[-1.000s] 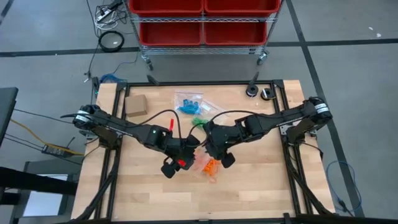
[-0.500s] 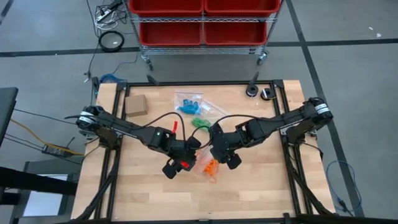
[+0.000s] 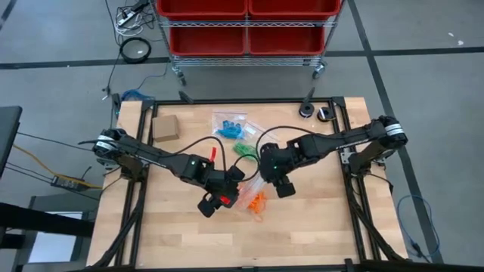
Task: Sort rubber bands
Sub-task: Put the orange rubber band into the transparent zip bag
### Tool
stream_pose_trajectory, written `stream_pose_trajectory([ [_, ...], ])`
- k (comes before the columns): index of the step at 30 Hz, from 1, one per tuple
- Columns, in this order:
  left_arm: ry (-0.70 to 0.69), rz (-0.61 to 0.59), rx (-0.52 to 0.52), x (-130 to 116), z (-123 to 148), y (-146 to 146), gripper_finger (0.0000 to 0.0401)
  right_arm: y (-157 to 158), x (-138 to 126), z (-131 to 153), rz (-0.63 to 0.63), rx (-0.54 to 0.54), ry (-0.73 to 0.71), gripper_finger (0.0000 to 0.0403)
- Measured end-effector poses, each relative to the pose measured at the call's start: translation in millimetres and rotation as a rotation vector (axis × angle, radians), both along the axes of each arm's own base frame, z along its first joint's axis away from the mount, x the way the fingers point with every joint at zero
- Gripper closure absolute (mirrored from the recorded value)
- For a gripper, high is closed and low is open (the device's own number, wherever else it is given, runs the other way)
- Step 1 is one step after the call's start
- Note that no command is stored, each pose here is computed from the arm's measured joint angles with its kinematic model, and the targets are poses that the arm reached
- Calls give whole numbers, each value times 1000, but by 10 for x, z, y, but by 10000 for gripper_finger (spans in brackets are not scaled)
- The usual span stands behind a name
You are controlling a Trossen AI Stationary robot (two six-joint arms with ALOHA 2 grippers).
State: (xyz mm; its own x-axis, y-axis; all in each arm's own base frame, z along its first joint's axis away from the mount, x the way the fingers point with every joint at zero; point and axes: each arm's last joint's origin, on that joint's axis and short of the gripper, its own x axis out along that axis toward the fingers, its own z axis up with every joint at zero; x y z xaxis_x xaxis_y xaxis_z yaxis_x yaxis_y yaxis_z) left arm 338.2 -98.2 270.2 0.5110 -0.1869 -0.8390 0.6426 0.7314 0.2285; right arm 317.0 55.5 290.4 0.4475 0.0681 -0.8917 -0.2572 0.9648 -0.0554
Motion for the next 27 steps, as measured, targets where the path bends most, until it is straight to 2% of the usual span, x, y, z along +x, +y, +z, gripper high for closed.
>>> stream_pose_trajectory([
  [2, 2, 0, 1, -2, -1, 1, 190, -1, -16, -101, 0, 27, 8, 217],
  [9, 1, 0, 0, -1, 0, 0, 190, -12, -100, -378, -9, 69, -98, 218],
  [16, 1, 0, 0, 0, 0, 0, 190, -82, -156, -527, -10, 125, -296, 232],
  [21, -11, 0, -3, 9, 6, -2, 190, -136, -129, -613, 25, 234, -347, 268],
  [27, -25, 0, -7, 20, 14, -6, 190, -186, -137, -706, 41, 290, -336, 347],
])
